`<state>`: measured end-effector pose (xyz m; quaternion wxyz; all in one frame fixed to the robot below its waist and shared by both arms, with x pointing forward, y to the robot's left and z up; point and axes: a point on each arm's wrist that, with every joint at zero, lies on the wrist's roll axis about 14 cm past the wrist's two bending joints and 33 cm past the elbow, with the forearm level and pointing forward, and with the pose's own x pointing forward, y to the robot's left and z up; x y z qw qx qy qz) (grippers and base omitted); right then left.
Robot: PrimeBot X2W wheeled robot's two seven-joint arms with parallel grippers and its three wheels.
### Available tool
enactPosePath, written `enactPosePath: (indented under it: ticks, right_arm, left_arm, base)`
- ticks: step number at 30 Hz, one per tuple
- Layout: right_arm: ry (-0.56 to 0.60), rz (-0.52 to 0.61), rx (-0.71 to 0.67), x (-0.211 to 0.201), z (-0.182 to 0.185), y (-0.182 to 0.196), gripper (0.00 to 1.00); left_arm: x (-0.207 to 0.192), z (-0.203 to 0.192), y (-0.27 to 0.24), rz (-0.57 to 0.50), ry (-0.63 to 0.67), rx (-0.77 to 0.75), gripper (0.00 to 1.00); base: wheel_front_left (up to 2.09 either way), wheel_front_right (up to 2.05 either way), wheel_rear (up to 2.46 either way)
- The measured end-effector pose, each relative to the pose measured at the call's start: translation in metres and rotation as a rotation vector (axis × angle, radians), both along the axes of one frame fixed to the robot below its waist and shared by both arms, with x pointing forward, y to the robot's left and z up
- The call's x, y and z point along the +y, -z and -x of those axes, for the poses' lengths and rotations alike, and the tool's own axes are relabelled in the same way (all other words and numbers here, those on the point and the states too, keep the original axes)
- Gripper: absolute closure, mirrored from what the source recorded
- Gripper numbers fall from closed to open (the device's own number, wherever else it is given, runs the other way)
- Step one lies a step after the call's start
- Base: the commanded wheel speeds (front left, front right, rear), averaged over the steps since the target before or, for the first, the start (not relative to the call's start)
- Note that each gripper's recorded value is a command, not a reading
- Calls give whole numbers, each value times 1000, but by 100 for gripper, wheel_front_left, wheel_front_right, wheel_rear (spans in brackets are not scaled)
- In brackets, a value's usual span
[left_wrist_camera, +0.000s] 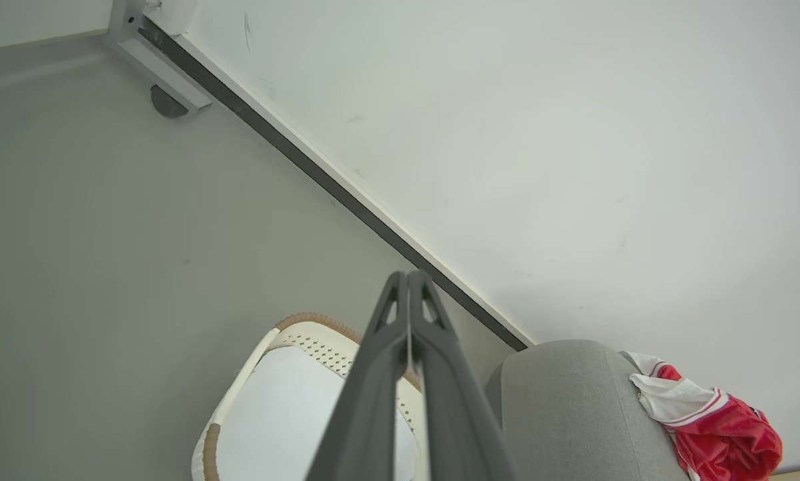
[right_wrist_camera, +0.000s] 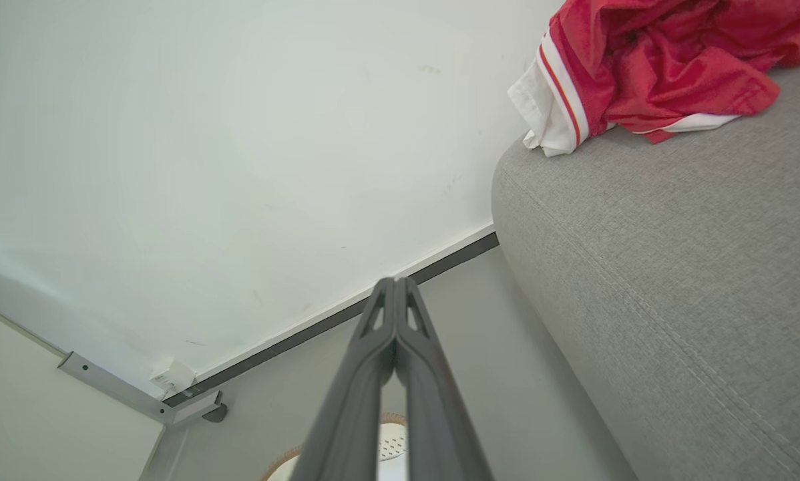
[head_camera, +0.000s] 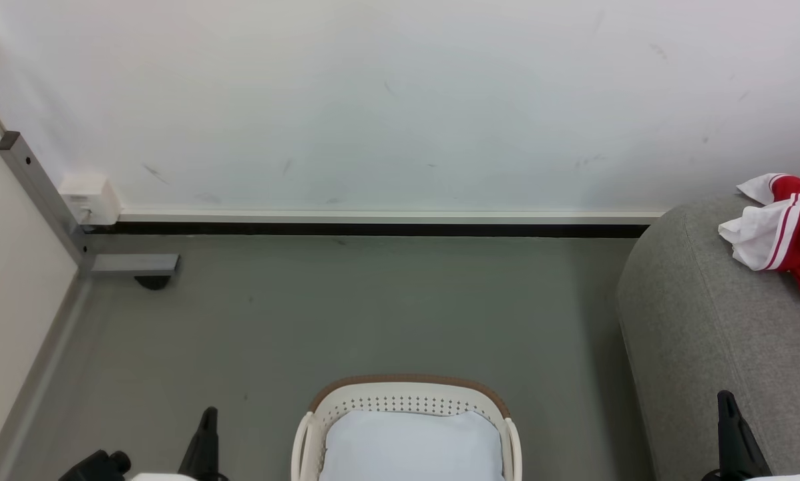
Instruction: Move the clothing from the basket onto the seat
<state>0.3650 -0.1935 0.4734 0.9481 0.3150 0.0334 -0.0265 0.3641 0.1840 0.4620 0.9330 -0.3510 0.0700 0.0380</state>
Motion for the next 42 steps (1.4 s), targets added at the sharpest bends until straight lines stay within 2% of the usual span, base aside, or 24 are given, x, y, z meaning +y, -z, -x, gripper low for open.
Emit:
enactPosePath:
  ticks: [15, 42]
  right_arm:
    - [23, -223, -4, -2, -6, -4, 100]
    - [38, -532, -21, -5, -12, -12, 100]
  left_arm:
    - [4, -6, -6, 210, -29, -10, 100]
    - [8, -15, -20, 489, -49, -53, 100]
  base:
    - [0, 0, 0]
    - [0, 0, 0]
